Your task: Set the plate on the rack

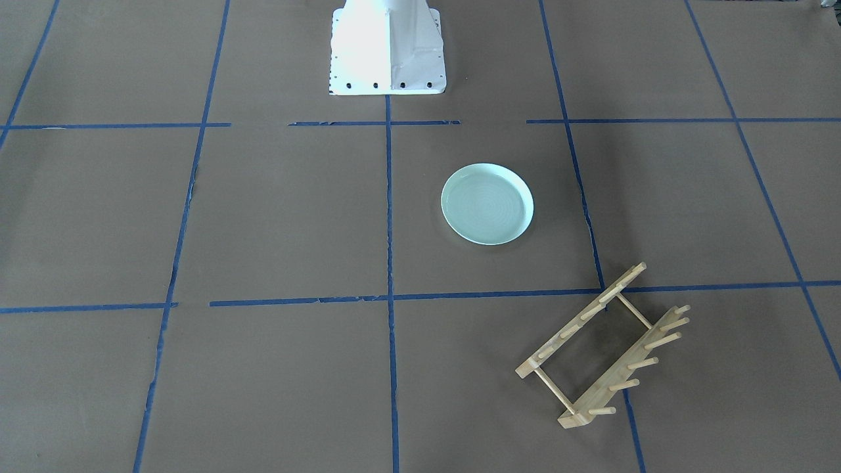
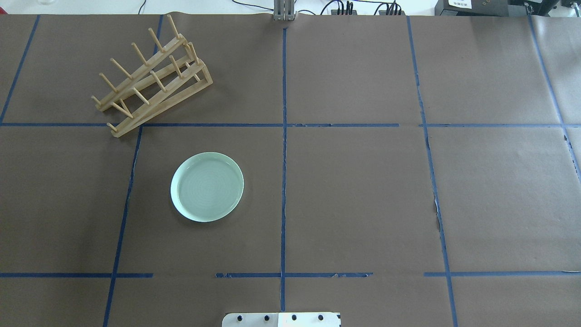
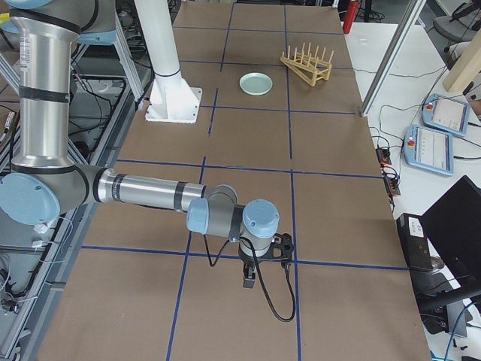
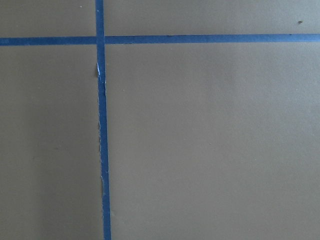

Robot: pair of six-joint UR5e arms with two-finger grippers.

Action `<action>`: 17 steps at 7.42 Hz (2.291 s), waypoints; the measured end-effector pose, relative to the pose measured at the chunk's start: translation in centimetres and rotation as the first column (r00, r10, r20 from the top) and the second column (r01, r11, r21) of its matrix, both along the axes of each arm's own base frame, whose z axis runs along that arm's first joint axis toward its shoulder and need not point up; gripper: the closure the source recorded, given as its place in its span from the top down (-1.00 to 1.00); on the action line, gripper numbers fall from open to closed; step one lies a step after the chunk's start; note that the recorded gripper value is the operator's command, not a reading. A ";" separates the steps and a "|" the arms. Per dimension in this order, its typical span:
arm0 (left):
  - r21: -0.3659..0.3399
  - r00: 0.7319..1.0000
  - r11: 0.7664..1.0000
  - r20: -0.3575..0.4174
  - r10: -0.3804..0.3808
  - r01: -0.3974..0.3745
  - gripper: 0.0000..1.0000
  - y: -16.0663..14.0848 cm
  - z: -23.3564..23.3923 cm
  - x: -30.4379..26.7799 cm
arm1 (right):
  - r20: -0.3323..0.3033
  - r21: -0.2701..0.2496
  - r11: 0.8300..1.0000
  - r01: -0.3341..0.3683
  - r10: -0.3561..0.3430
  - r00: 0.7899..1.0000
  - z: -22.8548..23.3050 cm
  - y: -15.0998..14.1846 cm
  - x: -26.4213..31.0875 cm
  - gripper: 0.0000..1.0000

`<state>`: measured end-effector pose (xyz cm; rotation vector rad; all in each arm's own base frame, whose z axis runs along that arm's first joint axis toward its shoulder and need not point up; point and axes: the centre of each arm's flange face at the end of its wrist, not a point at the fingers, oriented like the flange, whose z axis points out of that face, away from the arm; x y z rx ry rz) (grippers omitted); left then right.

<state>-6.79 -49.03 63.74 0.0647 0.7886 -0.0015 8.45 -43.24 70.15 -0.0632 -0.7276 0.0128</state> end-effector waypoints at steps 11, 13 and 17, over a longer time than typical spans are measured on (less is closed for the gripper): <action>0.078 0.995 0.995 -0.088 -0.053 0.060 1.00 -5.7 -24.0 17.9 | 0.000 0.000 1.000 0.000 0.000 1.000 0.0 0.0 0.0 1.00; 0.034 0.992 0.995 -0.094 -0.086 0.089 1.00 -5.0 -31.1 26.8 | 0.000 0.000 1.000 0.000 0.000 1.000 0.0 0.0 0.0 1.00; -0.048 0.995 0.998 -0.088 -0.050 0.046 1.00 -0.9 -42.6 41.0 | 0.000 0.000 1.000 0.000 0.000 1.000 0.0 0.0 0.0 1.00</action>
